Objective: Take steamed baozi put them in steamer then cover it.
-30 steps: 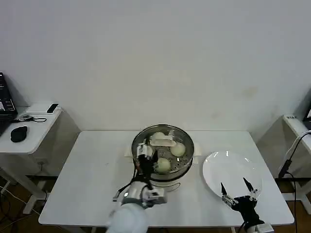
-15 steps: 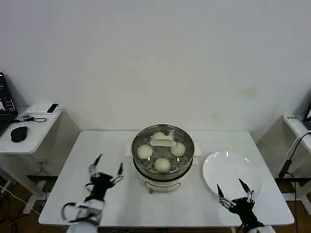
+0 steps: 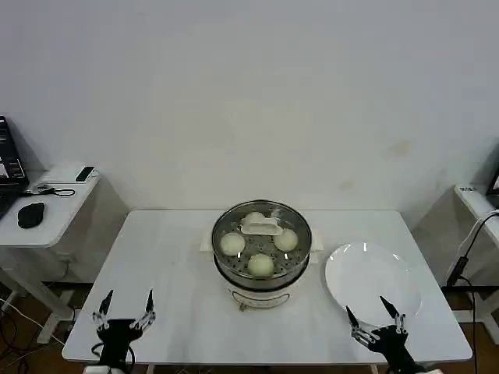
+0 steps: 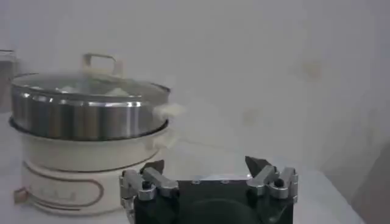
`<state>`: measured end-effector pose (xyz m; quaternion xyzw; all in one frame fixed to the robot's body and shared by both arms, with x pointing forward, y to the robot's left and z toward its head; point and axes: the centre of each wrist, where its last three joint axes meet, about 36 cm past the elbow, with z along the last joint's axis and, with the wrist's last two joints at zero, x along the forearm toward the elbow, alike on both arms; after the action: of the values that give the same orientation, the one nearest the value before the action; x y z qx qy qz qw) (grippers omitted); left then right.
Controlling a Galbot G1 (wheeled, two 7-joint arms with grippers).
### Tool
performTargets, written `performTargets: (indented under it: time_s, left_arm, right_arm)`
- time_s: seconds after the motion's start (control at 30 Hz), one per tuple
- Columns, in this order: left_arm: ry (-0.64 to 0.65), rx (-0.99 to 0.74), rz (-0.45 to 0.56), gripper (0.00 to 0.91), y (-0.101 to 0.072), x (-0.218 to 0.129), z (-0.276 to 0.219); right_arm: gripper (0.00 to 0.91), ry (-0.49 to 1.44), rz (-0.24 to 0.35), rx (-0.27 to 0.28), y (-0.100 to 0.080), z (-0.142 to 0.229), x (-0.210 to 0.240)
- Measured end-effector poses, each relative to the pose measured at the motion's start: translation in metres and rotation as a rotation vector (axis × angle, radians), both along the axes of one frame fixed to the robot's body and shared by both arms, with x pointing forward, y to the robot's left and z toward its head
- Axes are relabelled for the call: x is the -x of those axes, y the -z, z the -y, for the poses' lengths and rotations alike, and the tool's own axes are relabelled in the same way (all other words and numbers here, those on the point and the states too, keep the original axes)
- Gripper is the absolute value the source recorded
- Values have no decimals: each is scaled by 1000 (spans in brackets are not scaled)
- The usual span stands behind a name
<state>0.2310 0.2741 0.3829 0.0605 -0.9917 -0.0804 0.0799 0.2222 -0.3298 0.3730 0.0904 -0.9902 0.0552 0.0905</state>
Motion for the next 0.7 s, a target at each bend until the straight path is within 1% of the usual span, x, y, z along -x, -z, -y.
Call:
performTargets:
  time_s: [0.33,0.53,0.7]
  left_arm:
    - [3,49,-39,907,3,28,6]
    - [5,68,-51,907,5,34,13]
    - [10,87,-58,907,2,36,20]
  right_arm:
    - [907,-2,-52,-15,0,3,7]
    - [907,-14,-87,-32,3,3,12]
    - [907,-15,-85,-36,4,3,13]
